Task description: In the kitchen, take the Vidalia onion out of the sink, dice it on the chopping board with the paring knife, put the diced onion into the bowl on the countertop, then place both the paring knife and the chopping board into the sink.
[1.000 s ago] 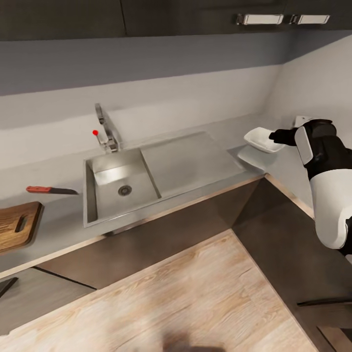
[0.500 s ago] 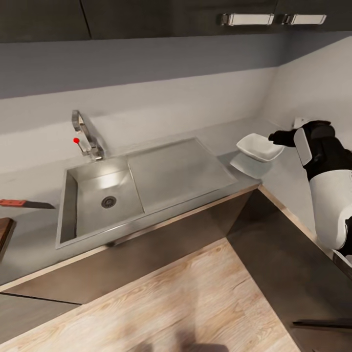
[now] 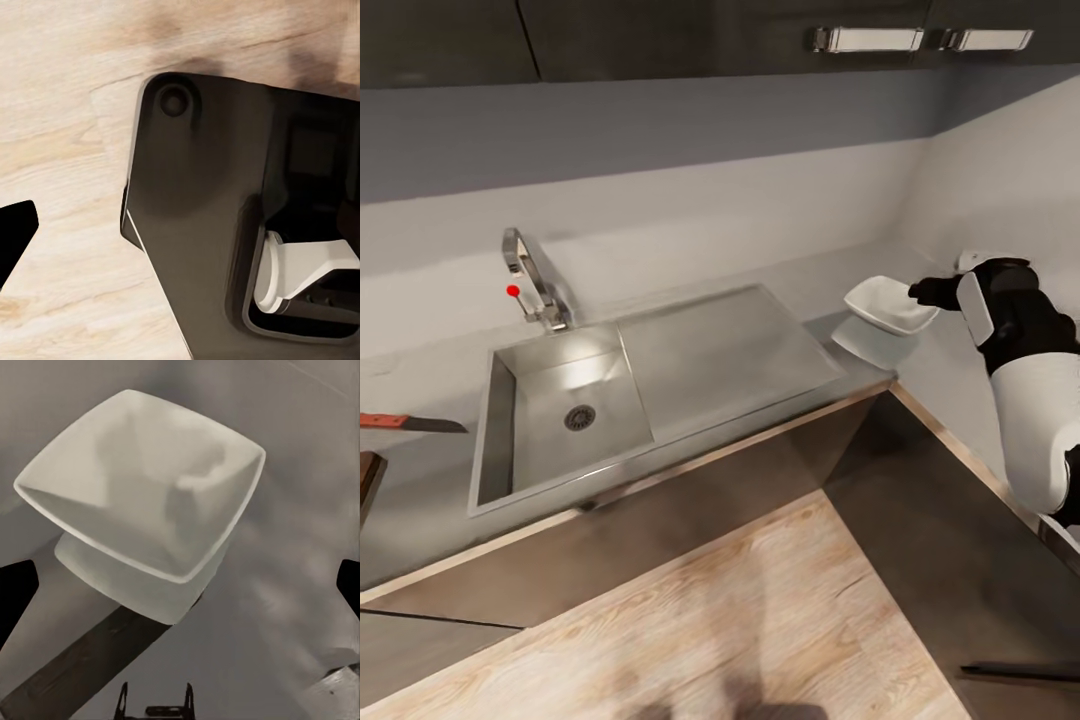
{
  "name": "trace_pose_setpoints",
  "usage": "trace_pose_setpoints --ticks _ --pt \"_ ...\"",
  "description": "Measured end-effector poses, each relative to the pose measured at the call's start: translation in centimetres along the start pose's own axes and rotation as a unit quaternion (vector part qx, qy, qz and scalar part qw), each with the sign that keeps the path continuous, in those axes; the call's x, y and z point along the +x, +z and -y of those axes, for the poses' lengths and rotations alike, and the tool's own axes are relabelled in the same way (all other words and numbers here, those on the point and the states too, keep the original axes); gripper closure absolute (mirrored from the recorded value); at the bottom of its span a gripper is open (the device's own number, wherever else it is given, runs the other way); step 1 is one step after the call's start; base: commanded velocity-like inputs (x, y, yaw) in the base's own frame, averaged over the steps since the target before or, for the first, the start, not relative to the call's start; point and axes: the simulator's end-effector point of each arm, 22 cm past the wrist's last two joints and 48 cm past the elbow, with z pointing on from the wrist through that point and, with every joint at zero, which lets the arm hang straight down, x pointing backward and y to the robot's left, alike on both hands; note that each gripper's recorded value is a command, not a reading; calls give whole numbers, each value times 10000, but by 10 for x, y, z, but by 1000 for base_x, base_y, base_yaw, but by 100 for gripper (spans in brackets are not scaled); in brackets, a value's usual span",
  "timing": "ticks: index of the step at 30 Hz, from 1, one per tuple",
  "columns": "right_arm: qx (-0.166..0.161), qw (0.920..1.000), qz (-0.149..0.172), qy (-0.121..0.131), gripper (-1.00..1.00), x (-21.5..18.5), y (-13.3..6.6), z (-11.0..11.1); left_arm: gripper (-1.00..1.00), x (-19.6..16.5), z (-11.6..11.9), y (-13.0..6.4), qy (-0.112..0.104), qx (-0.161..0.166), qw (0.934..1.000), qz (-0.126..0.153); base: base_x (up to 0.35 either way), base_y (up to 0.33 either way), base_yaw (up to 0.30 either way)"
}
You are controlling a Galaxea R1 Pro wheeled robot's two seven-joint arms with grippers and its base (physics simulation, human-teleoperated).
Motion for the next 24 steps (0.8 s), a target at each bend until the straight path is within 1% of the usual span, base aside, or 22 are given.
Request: trace_pose_setpoints --ticks 2,5,7,11,21,22,24 --pt "91 9999 36 26 -100 9 10 10 -100 1 0 0 0 1 10000 -9 280 0 0" --pt "168 9998 52 57 -100 20 19 20 -100 1 0 0 0 1 10000 -12 300 0 0" --pt "202 9998 -18 62 -100 33 26 23 -100 2 0 0 0 1 10000 -15 304 0 0" --pt "229 9997 -86 67 -100 46 33 26 -100 2 0 0 0 1 10000 -20 234 0 0" --pt "268 9995 -138 91 -100 57 38 30 -100 2 0 0 0 0 10000 -22 34 0 0" --pt "286 9995 -137 95 -100 57 38 33 -100 2 0 0 0 0 10000 -22 2 0 0" --pt "360 9992 -131 111 -100 56 38 46 -100 2 0 0 0 -1 10000 -22 1 0 0"
